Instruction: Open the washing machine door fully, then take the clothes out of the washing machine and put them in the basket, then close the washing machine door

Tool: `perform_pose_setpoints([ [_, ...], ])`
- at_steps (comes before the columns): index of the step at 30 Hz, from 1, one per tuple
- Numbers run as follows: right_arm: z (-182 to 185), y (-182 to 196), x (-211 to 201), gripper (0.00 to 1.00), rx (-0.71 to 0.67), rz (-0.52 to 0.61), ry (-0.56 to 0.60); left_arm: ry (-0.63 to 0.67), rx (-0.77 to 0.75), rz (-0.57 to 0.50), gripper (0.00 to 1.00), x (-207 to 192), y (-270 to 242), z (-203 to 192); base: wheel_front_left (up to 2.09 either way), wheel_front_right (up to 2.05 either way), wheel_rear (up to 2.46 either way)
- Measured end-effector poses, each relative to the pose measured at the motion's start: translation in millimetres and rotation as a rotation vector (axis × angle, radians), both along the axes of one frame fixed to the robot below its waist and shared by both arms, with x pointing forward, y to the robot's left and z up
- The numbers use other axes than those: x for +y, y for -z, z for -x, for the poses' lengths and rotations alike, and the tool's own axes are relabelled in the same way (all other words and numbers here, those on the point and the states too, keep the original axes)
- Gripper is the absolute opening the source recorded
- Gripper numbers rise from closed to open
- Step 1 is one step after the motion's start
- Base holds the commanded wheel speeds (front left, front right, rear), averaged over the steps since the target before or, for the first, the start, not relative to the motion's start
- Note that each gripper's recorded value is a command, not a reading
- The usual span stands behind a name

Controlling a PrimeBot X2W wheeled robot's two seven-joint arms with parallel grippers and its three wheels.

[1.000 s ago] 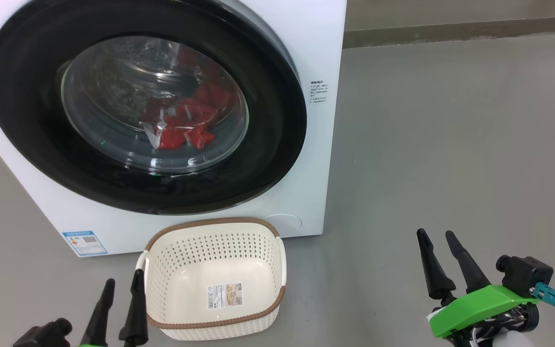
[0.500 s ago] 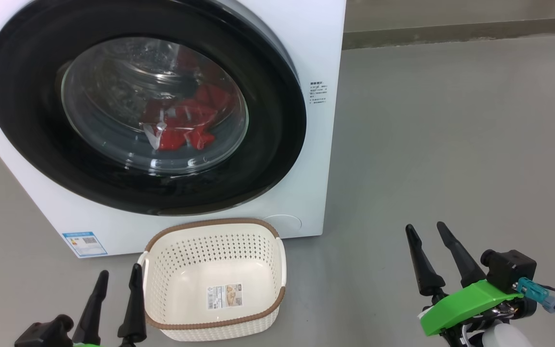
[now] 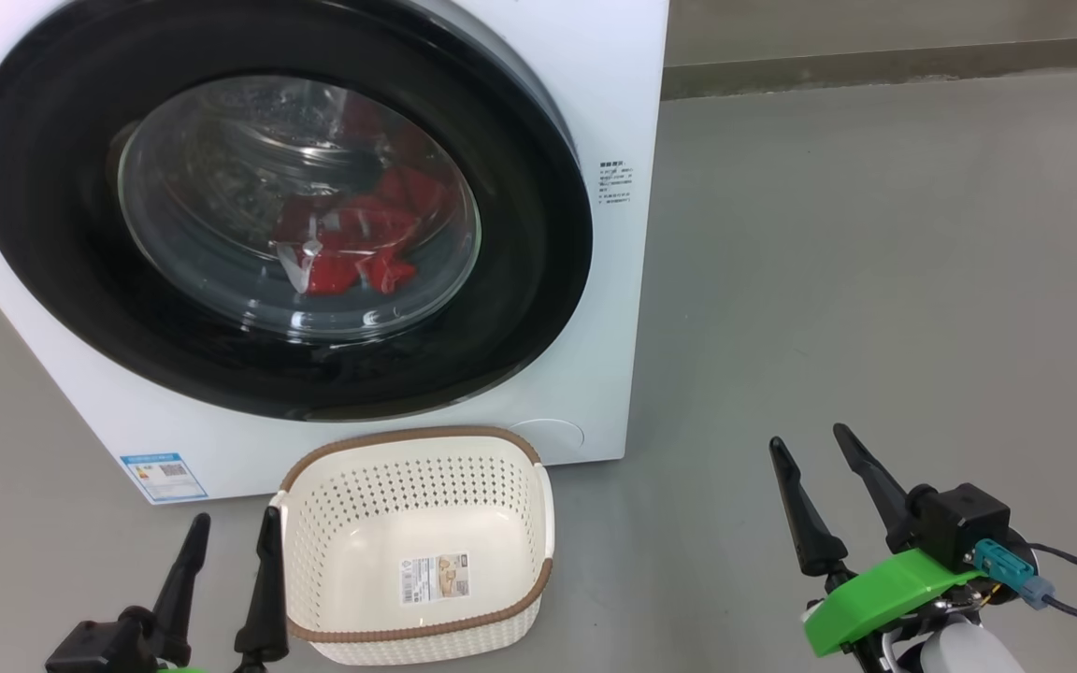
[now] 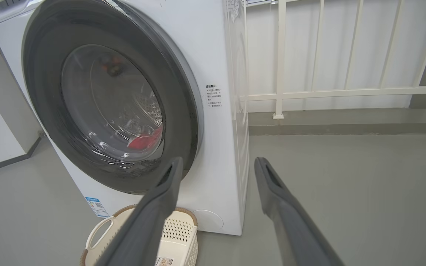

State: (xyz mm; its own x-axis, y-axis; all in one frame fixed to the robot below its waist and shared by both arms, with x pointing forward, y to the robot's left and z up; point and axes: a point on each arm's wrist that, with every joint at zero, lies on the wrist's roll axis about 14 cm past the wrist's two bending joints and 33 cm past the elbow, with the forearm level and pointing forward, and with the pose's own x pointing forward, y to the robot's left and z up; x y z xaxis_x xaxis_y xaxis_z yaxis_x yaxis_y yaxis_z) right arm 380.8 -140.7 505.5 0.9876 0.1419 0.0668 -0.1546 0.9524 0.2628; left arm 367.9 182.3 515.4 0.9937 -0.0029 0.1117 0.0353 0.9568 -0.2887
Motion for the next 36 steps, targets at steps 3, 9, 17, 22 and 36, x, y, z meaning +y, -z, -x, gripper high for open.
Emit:
perform_pose_setpoints([
  [3,-1.7,-3.2,0.5,1.0,-0.009,0.001,-0.002,0.001,-0.001,0.0,1.0,-0.4,-0.3,-0.1,0.0,0.0,0.0],
  [9,-2.5,-3.8,0.4,1.0,-0.01,0.001,-0.002,0.002,0.001,0.0,1.0,-0.7,0.3,-0.3,0.0,0.0,0.0],
  [17,-3.1,-3.8,1.4,1.0,-0.01,0.0,-0.004,-0.001,0.002,-0.002,1.0,0.5,0.6,0.3,0.0,0.0,0.0],
  [22,-3.8,-3.0,1.4,1.0,-0.007,-0.009,-0.003,-0.003,0.005,-0.003,1.0,1.0,1.8,0.2,0.0,0.0,0.0],
  [36,-36.5,0.5,9.4,0.0,0.042,-0.214,-0.005,0.004,0.038,-0.021,1.0,-0.4,12.6,-6.0,0.0,0.0,0.0],
])
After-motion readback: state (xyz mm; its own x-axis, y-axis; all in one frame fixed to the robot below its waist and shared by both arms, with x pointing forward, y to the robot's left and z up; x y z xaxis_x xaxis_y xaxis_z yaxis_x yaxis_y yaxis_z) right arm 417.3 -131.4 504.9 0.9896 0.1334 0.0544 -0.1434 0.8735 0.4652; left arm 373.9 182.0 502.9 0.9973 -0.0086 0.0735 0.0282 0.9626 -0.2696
